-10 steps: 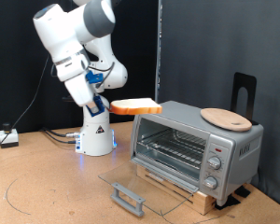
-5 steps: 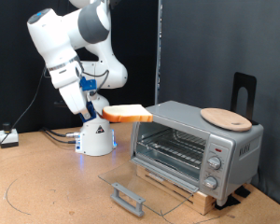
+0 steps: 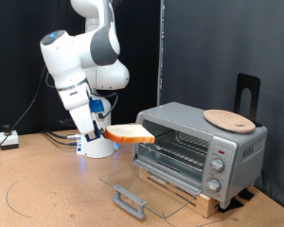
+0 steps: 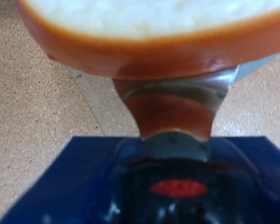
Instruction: Make a piece of toast with the oven
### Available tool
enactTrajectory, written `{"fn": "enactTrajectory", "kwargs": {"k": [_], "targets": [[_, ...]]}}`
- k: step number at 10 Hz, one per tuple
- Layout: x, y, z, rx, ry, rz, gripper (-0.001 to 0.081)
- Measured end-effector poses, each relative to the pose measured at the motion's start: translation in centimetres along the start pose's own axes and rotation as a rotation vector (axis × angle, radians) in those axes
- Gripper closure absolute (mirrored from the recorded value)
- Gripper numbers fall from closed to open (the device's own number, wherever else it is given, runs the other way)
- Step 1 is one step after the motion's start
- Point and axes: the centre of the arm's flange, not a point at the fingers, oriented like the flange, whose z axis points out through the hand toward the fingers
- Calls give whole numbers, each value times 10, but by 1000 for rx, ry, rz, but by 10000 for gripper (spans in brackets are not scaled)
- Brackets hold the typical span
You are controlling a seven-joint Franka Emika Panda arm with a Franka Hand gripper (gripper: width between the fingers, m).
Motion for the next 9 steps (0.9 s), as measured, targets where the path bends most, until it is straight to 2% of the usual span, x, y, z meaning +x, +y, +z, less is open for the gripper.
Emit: {"fn": "enactTrajectory", "kwargs": {"k": [3,7,9], "targets": [[23,-20,24,4,-5,-73,412],[59,-67,48,-1,-16,-182,412],[70,-92,57,-31,-54,-238,412]]}}
